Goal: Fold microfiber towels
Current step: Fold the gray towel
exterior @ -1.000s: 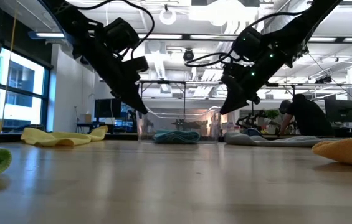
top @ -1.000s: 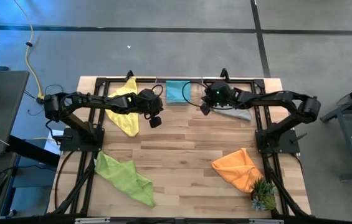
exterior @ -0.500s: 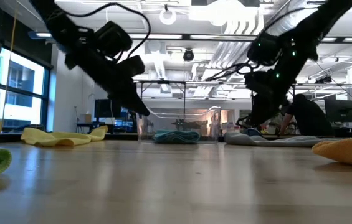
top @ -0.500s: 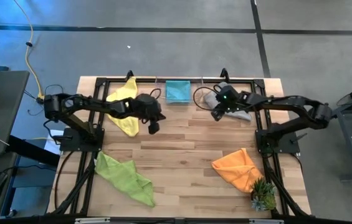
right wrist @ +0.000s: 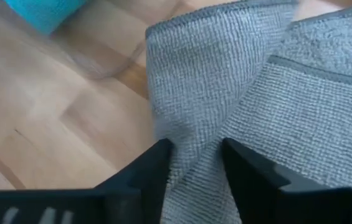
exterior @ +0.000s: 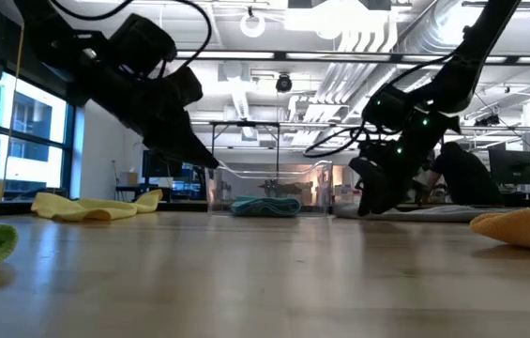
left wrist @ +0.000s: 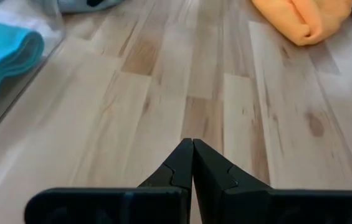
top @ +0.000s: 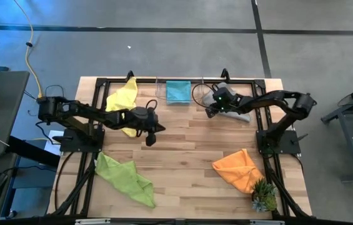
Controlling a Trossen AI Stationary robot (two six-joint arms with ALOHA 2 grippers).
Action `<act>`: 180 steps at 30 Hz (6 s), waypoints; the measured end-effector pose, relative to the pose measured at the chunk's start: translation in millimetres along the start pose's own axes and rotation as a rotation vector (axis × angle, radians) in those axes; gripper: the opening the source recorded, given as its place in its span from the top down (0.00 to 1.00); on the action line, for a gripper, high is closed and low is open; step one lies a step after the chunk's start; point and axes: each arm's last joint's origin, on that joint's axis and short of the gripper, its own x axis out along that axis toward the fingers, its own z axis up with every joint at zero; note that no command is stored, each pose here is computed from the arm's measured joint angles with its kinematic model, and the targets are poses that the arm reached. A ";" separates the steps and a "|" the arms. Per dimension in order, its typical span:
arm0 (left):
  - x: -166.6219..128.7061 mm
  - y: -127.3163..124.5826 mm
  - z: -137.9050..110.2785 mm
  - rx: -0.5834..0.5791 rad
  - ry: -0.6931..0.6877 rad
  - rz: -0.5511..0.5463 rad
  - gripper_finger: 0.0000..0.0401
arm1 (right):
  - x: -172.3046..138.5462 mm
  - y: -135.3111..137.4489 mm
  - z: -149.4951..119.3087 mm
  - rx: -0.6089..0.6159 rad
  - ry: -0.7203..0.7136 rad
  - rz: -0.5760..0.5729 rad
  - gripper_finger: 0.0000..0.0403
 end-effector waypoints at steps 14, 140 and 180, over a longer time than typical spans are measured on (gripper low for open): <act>-2.4 -13.3 1.7 0.006 -0.012 0.003 1.00 | -52.5 69.2 -34.0 -0.324 0.112 0.280 0.98; 15.2 -16.9 -33.1 0.099 0.340 0.223 1.00 | -140.7 154.6 -91.3 -0.519 0.204 0.452 0.56; 17.7 -32.0 -27.9 -0.007 0.215 0.294 1.00 | -49.0 136.7 -47.8 -0.652 -0.237 0.461 0.96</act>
